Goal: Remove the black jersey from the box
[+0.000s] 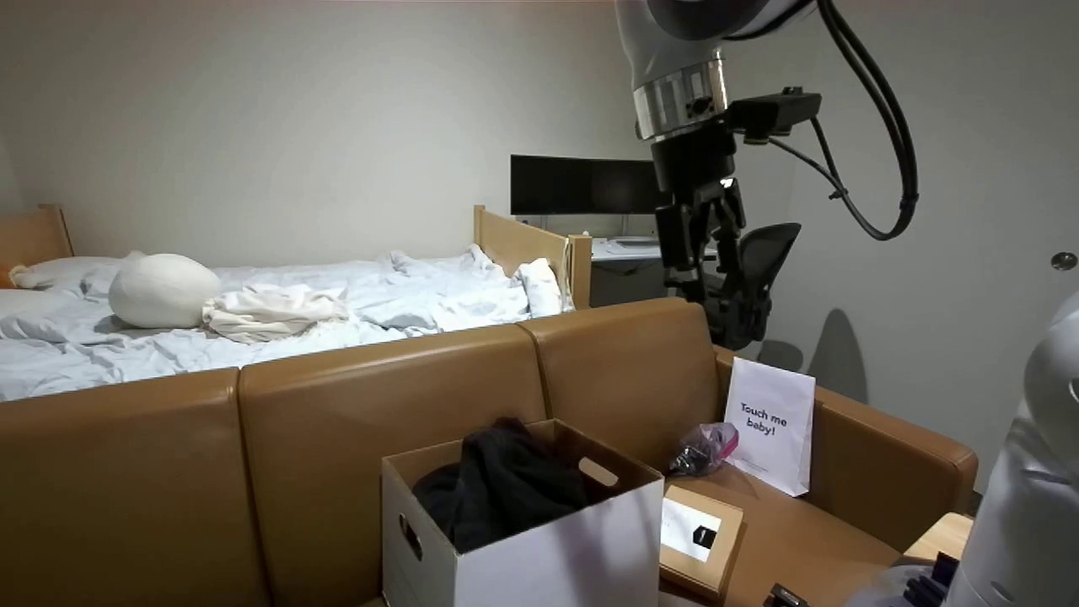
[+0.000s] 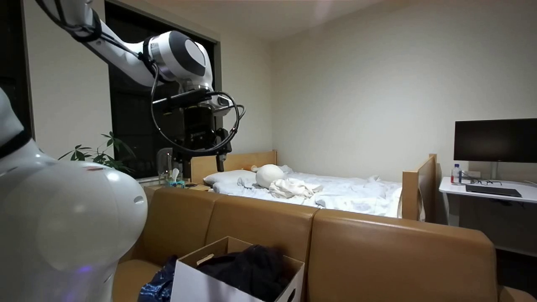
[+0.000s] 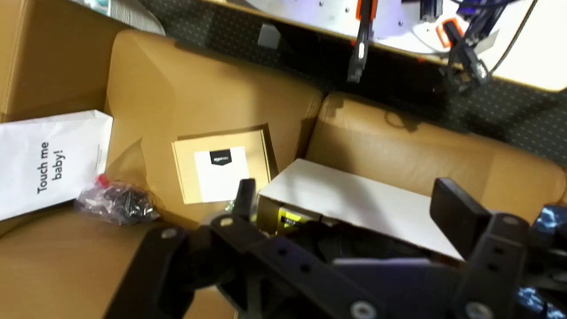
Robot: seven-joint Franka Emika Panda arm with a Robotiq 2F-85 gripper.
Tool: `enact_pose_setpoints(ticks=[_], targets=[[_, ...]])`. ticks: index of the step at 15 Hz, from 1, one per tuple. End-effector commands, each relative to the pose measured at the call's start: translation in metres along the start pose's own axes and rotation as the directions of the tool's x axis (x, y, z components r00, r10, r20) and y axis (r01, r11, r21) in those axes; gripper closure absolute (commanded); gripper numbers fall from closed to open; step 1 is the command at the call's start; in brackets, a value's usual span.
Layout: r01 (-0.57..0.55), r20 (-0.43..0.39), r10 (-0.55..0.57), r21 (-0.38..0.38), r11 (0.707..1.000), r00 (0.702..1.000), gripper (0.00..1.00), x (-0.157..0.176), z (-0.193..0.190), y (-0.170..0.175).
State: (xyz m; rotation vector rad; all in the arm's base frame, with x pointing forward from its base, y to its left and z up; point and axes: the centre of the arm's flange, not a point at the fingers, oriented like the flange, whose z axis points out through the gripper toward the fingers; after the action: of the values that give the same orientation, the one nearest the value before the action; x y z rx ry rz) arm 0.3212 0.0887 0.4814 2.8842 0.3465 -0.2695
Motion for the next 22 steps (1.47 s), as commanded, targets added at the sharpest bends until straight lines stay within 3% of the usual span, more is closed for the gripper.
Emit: enact_pose_setpoints(ticks=[1, 4, 7, 9, 10, 14, 15, 17, 22], targets=[[-0.104, -0.184, 0.101, -0.008, 0.994, 0.978, 0.0, 0.058, 0.001, -0.042], [-0.219, -0.326, 0.223, 0.049, 0.974, 0.919, 0.0, 0.119, 0.025, -0.059], [-0.315, -0.282, 0.346, 0.148, 0.937, 0.895, 0.0, 0.165, 0.062, -0.046], [-0.3, -0.222, 0.333, 0.171, 0.939, 0.916, 0.0, 0.179, 0.08, -0.037], [-0.288, -0.252, 0.319, 0.153, 0.945, 0.914, 0.0, 0.148, 0.075, -0.04], [-0.289, -0.232, 0.321, 0.161, 0.944, 0.918, 0.0, 0.159, 0.082, -0.039], [-0.293, -0.231, 0.322, 0.152, 0.944, 0.918, 0.0, 0.173, 0.09, -0.035], [-0.346, -0.249, 0.383, 0.179, 0.921, 0.89, 0.0, 0.213, 0.108, -0.01], [-0.392, -0.127, 0.429, 0.237, 0.889, 0.895, 0.0, 0.292, 0.18, 0.032]])
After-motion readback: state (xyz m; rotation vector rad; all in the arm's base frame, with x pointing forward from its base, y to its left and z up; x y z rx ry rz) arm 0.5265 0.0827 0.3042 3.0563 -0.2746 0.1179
